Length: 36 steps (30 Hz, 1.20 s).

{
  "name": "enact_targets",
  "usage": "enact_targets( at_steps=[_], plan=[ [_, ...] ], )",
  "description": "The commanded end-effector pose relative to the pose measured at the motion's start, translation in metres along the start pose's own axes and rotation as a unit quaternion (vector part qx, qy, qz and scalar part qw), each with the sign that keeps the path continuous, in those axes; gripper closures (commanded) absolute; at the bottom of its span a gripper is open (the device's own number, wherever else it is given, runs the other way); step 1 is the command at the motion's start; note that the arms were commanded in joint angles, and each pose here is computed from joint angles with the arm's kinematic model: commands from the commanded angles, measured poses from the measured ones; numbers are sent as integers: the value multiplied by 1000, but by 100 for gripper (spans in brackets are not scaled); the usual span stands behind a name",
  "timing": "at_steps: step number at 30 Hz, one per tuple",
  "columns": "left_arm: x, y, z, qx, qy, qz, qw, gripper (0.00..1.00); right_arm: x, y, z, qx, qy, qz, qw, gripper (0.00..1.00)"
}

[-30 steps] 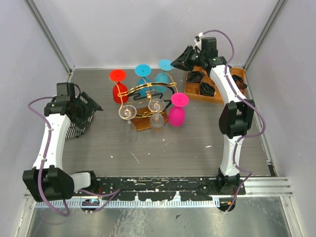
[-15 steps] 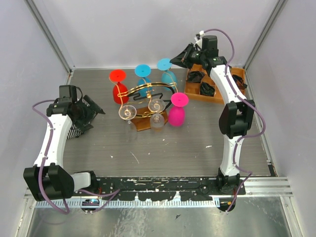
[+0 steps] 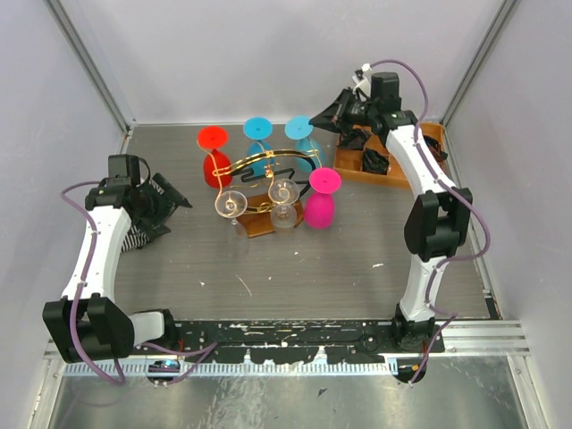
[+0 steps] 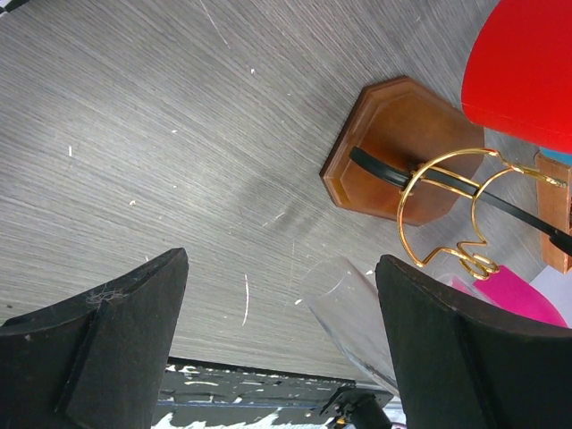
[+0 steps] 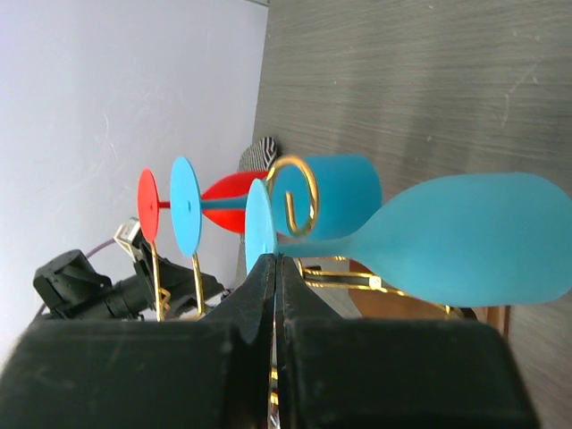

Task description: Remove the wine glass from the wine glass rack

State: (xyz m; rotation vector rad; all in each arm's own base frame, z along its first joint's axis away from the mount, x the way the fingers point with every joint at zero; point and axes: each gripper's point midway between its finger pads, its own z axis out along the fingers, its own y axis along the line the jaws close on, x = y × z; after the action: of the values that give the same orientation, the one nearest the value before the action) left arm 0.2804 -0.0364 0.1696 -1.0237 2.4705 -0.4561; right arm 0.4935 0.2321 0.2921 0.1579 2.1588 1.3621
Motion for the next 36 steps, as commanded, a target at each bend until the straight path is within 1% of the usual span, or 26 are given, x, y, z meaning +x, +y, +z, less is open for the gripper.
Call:
enact_targets(
  at_steps=[1, 6, 9, 12, 14, 15, 17, 18, 19, 20, 22, 23, 24, 26, 30, 31, 33, 34, 35, 36],
  plan=[
    [6, 0, 2, 8, 13, 6, 1000, 7, 13, 45, -46, -37, -3, -48, 998, 99],
    [8, 0, 1, 11, 17, 9, 1000, 7, 8, 49, -84, -32, -32, -54, 998, 99],
    [10, 1, 1, 11, 19, 11, 1000, 7, 1, 47, -112, -10, -57, -66, 996, 99],
    [12, 3, 2, 11, 21, 12, 1000, 7, -3, 30, -138, 55, -79, -83, 992, 99],
    [14, 2, 3, 15, 23, 10, 1000, 7, -4, 15, -153, 117, -94, -99, 984, 99],
    [15, 1, 4, 18, 27, 7, 999, 7, -5, 4, -161, 158, -99, -105, 977, 99],
    [18, -1, 4, 24, 36, 5, 999, 7, -2, -22, -180, 255, -109, -114, 954, 99],
    [18, -1, 4, 26, 38, 5, 999, 7, -1, -38, -193, 309, -117, -115, 937, 99],
    [19, -1, 3, 26, 39, 7, 999, 7, 1, -61, -209, 374, -123, -111, 913, 99],
    [19, -1, 3, 26, 40, 9, 999, 7, 6, -78, -223, 421, -124, -109, 892, 99],
    [20, -1, 2, 27, 40, 12, 999, 7, 16, -116, -249, 512, -123, -106, 843, 99],
    [20, -1, 1, 28, 40, 14, 999, 7, 21, -135, -262, 559, -122, -104, 814, 99],
    [21, -1, 1, 29, 41, 13, 999, 7, 28, -153, -271, 595, -113, -103, 789, 99],
    [23, -3, 1, 37, 47, 14, 998, 7, 40, -180, -288, 656, -92, -97, 743, 99],
    [26, -3, 0, 40, 51, 15, 998, 7, 48, -206, -317, 737, -89, -94, 663, 99],
    [26, -4, -1, 42, 52, 16, 998, 7, 48, -211, -325, 758, -83, -97, 640, 99],
    [26, -5, -2, 45, 54, 16, 997, 7, 52, -225, -338, 803, -57, -107, 584, 99],
    [26, -6, -2, 47, 54, 17, 997, 7, 53, -233, -345, 826, -42, -113, 551, 99],
    [27, -7, -3, 48, 55, 17, 997, 7, 55, -239, -348, 842, -32, -116, 527, 99],
    [27, -8, -3, 50, 55, 18, 997, 7, 57, -247, -348, 847, -17, -114, 519, 99]
  ],
)
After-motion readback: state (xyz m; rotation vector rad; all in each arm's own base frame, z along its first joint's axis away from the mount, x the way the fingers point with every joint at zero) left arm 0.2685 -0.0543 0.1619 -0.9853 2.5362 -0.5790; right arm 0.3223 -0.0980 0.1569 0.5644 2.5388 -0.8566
